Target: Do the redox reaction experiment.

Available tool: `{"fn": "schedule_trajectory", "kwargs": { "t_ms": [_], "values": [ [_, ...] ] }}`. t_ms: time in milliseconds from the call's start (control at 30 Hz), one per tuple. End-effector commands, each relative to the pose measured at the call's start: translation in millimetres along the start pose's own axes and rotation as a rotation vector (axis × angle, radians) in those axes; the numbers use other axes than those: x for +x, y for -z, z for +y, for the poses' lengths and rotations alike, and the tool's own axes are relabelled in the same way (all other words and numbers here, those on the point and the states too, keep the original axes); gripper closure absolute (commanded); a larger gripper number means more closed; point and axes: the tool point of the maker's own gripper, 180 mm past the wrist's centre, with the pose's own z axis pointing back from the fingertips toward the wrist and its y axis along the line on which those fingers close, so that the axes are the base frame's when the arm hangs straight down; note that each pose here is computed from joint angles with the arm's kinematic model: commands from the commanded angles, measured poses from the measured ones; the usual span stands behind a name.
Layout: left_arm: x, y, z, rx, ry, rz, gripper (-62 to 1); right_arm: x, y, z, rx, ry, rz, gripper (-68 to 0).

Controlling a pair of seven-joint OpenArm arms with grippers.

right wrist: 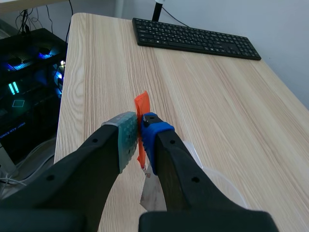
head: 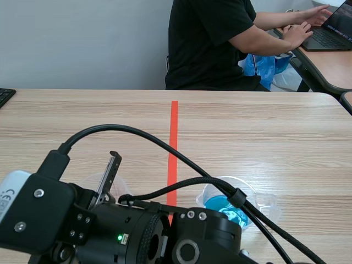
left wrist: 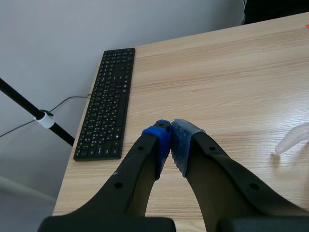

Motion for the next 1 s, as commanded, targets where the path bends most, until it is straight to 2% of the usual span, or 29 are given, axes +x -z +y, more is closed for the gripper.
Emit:
{"fn": "schedule_trajectory", "kwargs": {
  "t_ms": [0,267,567,667,800,967],
  "values": [
    [7.2,0.8,-1.8,-0.006,-0.005,-0.032,-3.2,12.8,0.8,-4.4,-0.012,-0.006,-0.041,-1.5],
    [7.2,0.8,-1.8,-0.006,-0.005,-0.032,-3.2,13.7,-0.6,-11.0,-0.030,-0.011,-0.045,-1.5],
    [7.6,0.9,-1.8,-0.006,-0.005,-0.034,-3.2,23.1,-16.5,-48.9,-0.113,-0.061,-0.052,-1.5],
    [8.0,0.9,-1.8,-0.006,-0.005,-0.036,-3.2,27.9,-23.1,-53.8,-0.092,-0.071,-0.052,-1.5],
    [10.4,2.8,-1.3,-0.002,-0.006,-0.052,-3.2,38.1,-32.4,-61.5,-0.082,-0.045,-0.069,-1.5],
    [12.6,4.3,-0.9,0.001,-0.008,-0.064,-3.2,46.7,-45.7,-72.0,-0.074,-0.043,-0.071,-1.5]
  ]
}}
